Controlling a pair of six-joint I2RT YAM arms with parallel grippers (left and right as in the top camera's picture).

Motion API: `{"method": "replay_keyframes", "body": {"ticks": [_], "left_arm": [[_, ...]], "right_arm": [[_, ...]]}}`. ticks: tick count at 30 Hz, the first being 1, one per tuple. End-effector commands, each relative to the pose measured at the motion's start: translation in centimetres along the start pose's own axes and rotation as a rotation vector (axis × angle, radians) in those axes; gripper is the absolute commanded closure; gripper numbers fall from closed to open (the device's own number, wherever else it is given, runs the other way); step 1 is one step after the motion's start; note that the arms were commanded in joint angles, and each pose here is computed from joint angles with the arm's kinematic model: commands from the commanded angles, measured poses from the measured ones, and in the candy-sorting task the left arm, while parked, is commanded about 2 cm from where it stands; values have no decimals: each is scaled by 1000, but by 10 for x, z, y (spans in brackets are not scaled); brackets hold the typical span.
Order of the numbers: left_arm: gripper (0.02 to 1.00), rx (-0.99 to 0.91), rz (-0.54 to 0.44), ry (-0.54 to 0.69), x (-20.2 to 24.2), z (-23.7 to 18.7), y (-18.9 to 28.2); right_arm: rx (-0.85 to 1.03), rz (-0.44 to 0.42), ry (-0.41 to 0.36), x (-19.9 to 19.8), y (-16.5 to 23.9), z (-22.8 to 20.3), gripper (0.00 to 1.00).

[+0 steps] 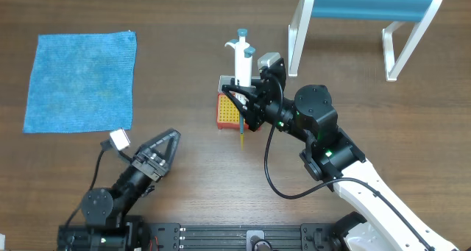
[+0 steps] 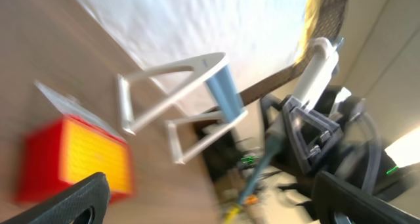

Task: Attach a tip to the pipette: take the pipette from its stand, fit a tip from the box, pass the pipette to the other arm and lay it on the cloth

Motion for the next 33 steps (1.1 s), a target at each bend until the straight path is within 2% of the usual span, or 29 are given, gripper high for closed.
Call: {"method": "replay_keyframes", "body": {"ticks": [1,2,3,5,9,11,13,17,20,24,25,26,27,28,29,30,33], "left_arm": [[237,-129,-128,201,-22,18,2],[45,-130,-157,192,-28,20,2],[31,-83,-163,189,-33,21,-1],[31,19,-164,161,-46,24,-8],[29,282,-204,-20,-81,51,-44],[31,415,-254,-77,-90,65,-67],[29,562,-352,-139,-97,81,-98],[29,709,-494,-181,-100,88,-152],[29,767,-540,-168,-97,73,-181],[34,784,-574,-176,-102,63,-190],[99,784,-574,-175,-102,63,-190],[492,784,-574,-175,-102,63,-190],[790,784,-574,-175,-102,63,-190],[809,784,-574,-175,-102,63,-190],[954,784,-573,-175,-102,63,-190],[991,784,-573,-175,-102,63,-190],[991,775,-561,-173,-99,67,-189]], "right_arm": [[20,81,-46,15,1,5,919],[33,96,-46,16,2,4,919],[48,112,-53,17,2,3,919],[56,116,-82,17,1,2,919],[107,160,-95,19,0,-2,919],[129,190,-109,22,1,-3,919],[150,207,-144,24,1,-5,919],[183,231,-195,26,2,-7,919],[190,239,-205,27,2,-7,919],[194,241,-212,27,3,-7,917],[193,241,-212,27,3,-7,919],[193,241,-212,27,3,-7,919],[193,241,-212,27,3,-7,919],[193,241,-212,27,3,-7,919],[193,241,-212,27,3,-7,919],[194,241,-212,27,3,-7,919],[193,241,-212,27,3,-7,919]]}}
Point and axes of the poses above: each gripper's point midway between its finger pads, its own y axis back along the fingers, its own x axis along the line the jaws close on, z = x × y, the point moved 9 cm from there along y, back along the fingers, and after that the axes turned 12 degrees about -y, right-handed, at the moved point
